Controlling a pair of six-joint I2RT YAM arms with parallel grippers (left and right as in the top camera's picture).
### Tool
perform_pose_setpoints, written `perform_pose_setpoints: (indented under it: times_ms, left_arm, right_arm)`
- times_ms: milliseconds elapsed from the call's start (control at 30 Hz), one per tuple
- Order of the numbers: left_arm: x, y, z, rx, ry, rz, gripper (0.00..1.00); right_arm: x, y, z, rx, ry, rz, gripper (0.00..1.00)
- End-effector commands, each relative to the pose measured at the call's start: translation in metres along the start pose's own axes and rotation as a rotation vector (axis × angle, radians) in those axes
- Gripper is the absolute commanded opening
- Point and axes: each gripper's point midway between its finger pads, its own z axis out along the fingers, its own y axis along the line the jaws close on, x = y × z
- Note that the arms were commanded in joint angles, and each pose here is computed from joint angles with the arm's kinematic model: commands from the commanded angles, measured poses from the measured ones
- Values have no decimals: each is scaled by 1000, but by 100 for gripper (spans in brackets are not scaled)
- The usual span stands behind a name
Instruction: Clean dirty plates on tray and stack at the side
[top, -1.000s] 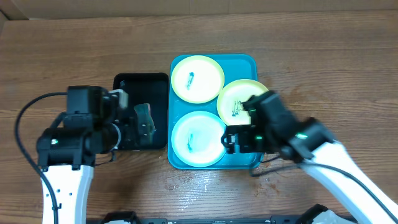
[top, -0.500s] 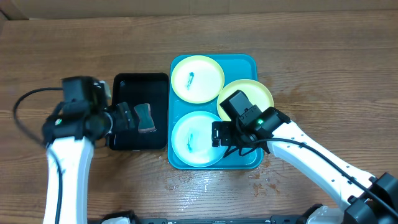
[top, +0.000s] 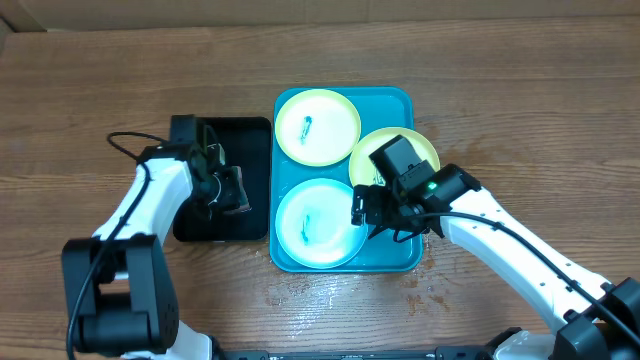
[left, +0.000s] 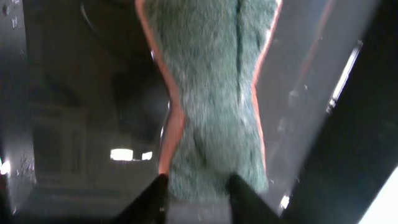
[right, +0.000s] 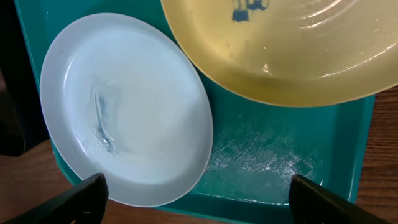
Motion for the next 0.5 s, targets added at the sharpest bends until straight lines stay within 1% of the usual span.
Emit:
perform_pose_setpoints:
  times_ms: [0, 33, 67, 100, 233, 267, 300, 333, 367, 400, 433, 467]
  left_arm:
    - [-6, 5, 12, -45, -10, 7, 22]
    - [-8, 4, 14, -43, -19, 9, 17]
    - [-11, 3, 15, -40, -25, 10, 6]
    - [-11, 1, 14, -32, -23, 10, 4]
    - [-10, -3, -5, -31, 18, 6, 5]
    - [-11, -4, -15, -35, 36, 4, 19]
    - [-11, -5, -23, -39, 51, 2, 27]
    - [-11, -6, -31, -41, 63, 1, 41]
    - [-11, -7, -37, -43, 69, 1, 46]
    - [-12, -8, -41, -43, 70, 3, 54]
    - [-14, -8, -42, -42, 66, 4, 54]
    - [-16, -8, -42, -42, 55, 6, 49]
  right_arm:
    - [0, 6, -7, -42, -6, 5, 95]
    - [1, 8, -7, -52, -1, 3, 95]
    - [2, 9, -7, -57, 2, 3, 95]
    - [2, 10, -7, -62, 5, 2, 95]
    - [4, 10, -7, -64, 13, 2, 95]
    - [4, 10, -7, -63, 14, 3, 95]
    - [4, 10, -7, -63, 14, 3, 95]
    - [4, 10, -7, -63, 14, 3, 95]
    - [4, 10, -7, -63, 14, 3, 95]
    - [4, 10, -7, -63, 14, 3, 95]
    - [4, 10, -7, -63, 14, 3, 95]
    - [4, 10, -7, -63, 14, 3, 95]
